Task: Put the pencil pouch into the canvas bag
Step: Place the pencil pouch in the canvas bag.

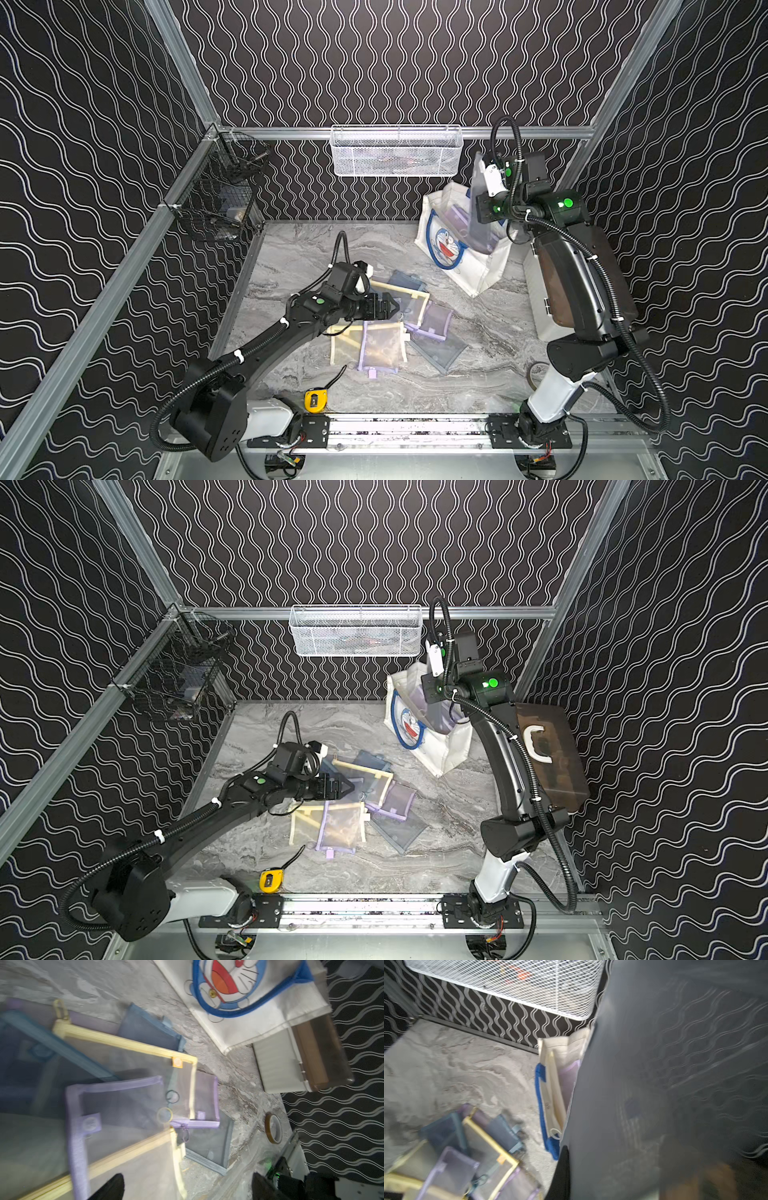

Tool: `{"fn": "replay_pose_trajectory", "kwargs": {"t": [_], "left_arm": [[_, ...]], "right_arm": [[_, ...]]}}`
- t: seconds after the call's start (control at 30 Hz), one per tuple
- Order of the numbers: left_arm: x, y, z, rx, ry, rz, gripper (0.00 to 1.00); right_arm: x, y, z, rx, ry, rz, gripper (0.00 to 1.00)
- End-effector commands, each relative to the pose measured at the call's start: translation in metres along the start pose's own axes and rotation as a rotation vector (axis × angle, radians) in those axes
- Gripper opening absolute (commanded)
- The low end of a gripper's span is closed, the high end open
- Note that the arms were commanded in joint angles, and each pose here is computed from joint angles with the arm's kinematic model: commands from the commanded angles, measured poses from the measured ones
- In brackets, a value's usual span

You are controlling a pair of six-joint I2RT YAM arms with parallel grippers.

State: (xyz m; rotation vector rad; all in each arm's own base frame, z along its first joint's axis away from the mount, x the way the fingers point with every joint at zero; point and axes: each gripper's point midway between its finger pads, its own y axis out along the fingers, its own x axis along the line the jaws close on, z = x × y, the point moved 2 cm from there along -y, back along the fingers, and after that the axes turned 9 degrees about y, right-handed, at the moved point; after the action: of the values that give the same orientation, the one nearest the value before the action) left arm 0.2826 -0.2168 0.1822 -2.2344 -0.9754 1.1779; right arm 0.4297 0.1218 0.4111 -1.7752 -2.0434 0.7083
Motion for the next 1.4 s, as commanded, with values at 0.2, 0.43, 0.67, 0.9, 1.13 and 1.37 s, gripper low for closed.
{"fn": "replay_pose_trajectory", "kwargs": {"t": [0.2,0.43,0.67,0.9,1.13,1.37], "left_arm": [[-0.041,-0.013,-0.010,-0.054,0.144,0.143,0.99],[-0.039,-0.016,-0.007,-0.051,0.156,0.128,0.99],[-0.036,-0.018,-0.005,-0.044,0.158,0.106,0.99],[-0.032,-0.019,-0.006,-0.044,0.138,0.072,0.99],[-0.029,-0.018,-0.008,-0.071,0.102,0.069,0.99],[-0.027,-0.018,-0.005,-0.075,0.099,0.060,0.99]], "right_arm": [[-0.024,0.059,-0.008,-0.007,-0.170,0.083,0.00],[-0.005,0.096,0.037,0.122,-0.163,-0.022,0.00],[0.000,0.127,0.073,0.236,-0.118,-0.076,0.00],[0.001,0.168,0.097,0.330,-0.035,-0.117,0.00],[-0.001,0.174,0.084,0.296,0.043,-0.102,0.32],[0.000,0.165,0.072,0.246,0.116,-0.106,0.41]]}}
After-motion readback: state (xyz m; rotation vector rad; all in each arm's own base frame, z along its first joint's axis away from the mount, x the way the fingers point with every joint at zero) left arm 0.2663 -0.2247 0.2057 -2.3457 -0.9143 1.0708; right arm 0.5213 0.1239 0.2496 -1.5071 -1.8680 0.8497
